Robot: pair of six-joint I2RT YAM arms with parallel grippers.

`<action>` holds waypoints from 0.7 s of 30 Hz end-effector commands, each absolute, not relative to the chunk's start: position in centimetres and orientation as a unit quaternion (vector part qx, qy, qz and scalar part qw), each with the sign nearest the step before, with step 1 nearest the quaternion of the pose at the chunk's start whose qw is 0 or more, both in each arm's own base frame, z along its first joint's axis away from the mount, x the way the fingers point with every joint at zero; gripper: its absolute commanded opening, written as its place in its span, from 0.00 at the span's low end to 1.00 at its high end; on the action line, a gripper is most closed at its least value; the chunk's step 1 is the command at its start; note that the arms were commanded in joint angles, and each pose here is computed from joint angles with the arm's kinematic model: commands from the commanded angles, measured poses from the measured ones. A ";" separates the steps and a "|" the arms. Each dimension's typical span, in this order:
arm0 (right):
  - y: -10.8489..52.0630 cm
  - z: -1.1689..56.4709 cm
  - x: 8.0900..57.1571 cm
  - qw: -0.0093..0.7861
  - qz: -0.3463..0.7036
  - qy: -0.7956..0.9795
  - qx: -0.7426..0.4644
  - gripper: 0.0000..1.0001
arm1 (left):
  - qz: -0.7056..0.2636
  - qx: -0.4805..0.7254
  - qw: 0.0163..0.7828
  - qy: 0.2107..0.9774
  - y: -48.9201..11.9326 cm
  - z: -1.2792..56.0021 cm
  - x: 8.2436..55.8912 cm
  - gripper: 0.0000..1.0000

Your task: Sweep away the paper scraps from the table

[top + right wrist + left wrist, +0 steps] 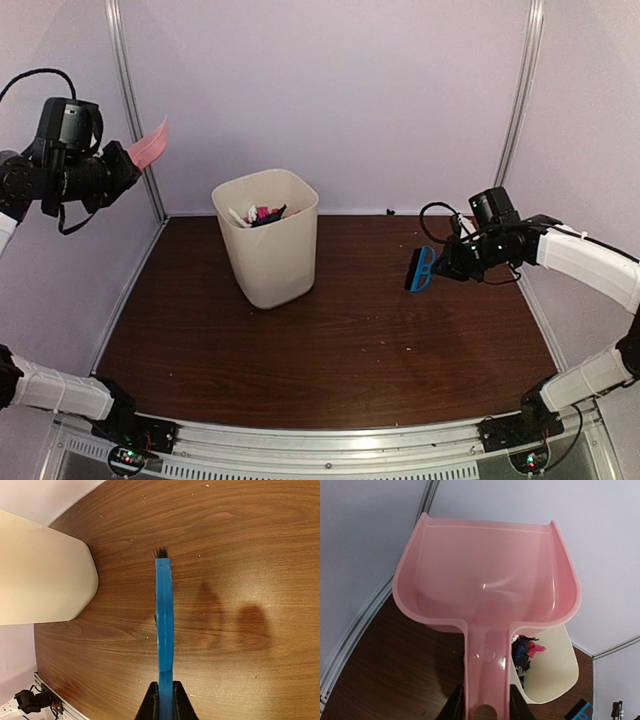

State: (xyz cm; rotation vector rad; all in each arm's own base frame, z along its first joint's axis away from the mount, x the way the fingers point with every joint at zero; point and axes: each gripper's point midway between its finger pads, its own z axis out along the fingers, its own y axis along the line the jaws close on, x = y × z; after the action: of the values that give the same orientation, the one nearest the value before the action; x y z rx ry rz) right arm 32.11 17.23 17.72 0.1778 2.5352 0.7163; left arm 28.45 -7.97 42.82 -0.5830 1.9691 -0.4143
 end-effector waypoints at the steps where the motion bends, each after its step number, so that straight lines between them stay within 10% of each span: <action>1: 17.3 18.6 33.0 0.258 0.271 0.925 0.070 0.00 | -0.037 -0.220 0.507 0.833 -4.4 40.0 27.8 0.00; 21: 18.1 18.1 33.6 0.256 0.299 0.914 0.096 0.00 | 0.033 -0.181 0.332 0.925 -6.3 17.2 27.4 0.00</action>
State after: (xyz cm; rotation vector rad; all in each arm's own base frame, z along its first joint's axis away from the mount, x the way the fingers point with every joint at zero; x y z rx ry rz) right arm 32.93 17.65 17.63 0.2398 2.5202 0.7519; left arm 25.80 -4.12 19.58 -0.4577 2.4181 0.2323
